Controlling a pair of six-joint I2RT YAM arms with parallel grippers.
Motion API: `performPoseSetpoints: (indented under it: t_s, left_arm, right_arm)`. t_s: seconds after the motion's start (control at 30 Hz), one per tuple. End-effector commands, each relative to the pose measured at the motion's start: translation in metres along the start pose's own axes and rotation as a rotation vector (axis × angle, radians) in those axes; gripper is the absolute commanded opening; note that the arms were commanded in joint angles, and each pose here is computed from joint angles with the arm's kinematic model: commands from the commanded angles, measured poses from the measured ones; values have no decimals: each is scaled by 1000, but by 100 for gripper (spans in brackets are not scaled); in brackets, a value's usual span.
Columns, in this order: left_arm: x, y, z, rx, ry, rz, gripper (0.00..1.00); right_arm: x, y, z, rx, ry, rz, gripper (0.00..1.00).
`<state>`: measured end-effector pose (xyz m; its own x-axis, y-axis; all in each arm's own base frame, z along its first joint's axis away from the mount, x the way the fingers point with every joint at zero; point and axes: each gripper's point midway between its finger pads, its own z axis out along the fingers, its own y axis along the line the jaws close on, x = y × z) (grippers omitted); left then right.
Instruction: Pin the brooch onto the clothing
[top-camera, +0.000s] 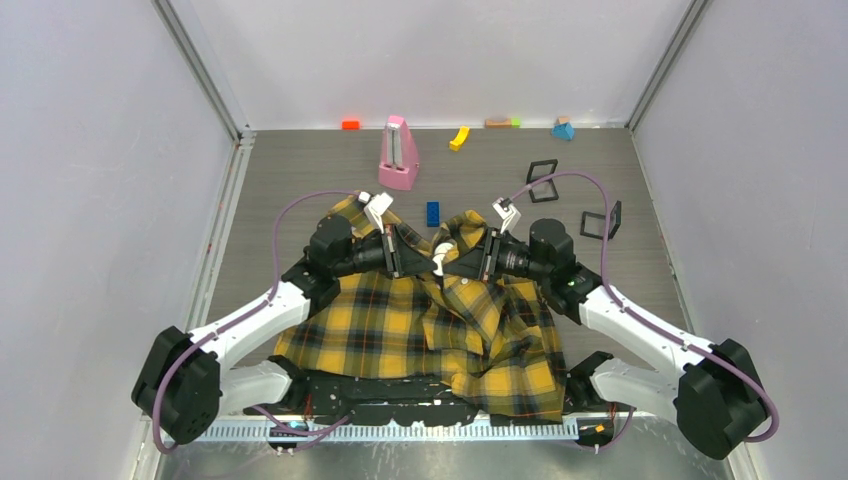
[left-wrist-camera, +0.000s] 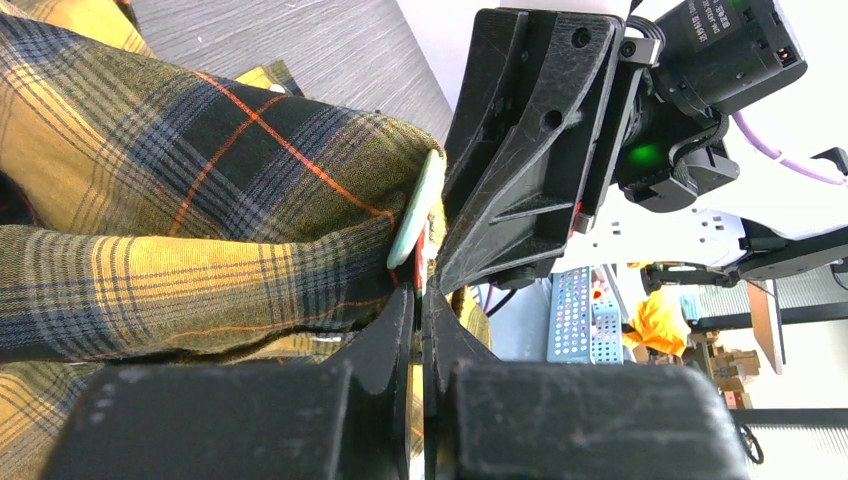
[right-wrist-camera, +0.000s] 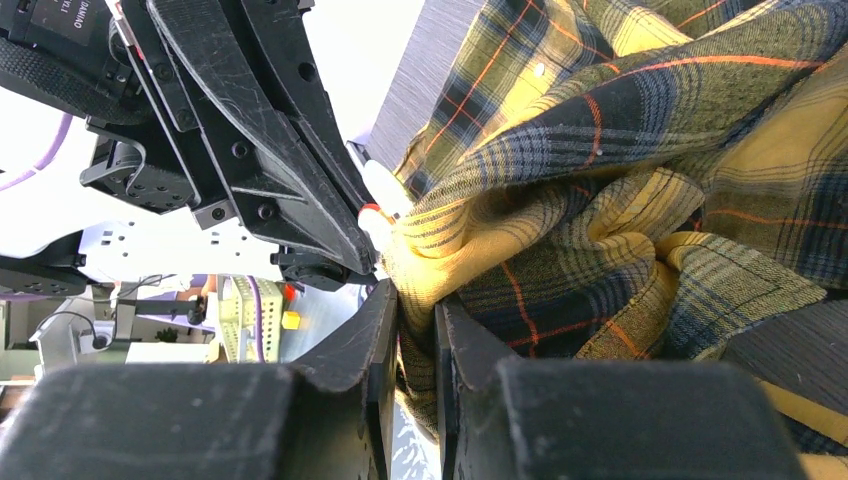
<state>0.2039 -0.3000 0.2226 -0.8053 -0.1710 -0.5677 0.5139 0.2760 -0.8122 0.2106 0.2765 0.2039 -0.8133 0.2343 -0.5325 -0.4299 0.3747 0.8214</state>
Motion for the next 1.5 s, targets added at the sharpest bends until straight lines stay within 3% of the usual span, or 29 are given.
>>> performPoseSetpoints:
  t_s: [0.0, 0.77, 1.23, 1.3, 1.37, 1.4, 1.43, 1.47]
  left_arm:
    - [-1, -63, -12, 213, 26, 109, 0]
    - [-2, -65, -7, 246, 41, 104, 0]
    - [-5, -65, -4, 253, 37, 104, 0]
    - [-4, -54, -3, 189, 31, 93, 0]
    - [-4, -38, -3, 98, 29, 76, 0]
    - [-5, -31, -4, 59, 29, 73, 7]
    - [-6, -25, -6, 25, 23, 72, 20]
    - [-6, -21, -9, -5, 21, 72, 35]
  right_arm:
    - [-17, -45, -2, 208, -104, -16, 10]
    - [-24, -57, 10, 283, -76, -46, 6]
    - [-37, -70, 10, 432, -177, -62, 1]
    - [-40, -66, 7, 423, -195, -65, 4]
    - [-41, -59, 3, 409, -200, -73, 15]
    - [-44, -52, -1, 395, -212, -85, 28]
    - [-44, -50, -5, 402, -209, -85, 35]
    - [-48, -44, -13, 402, -232, -100, 49]
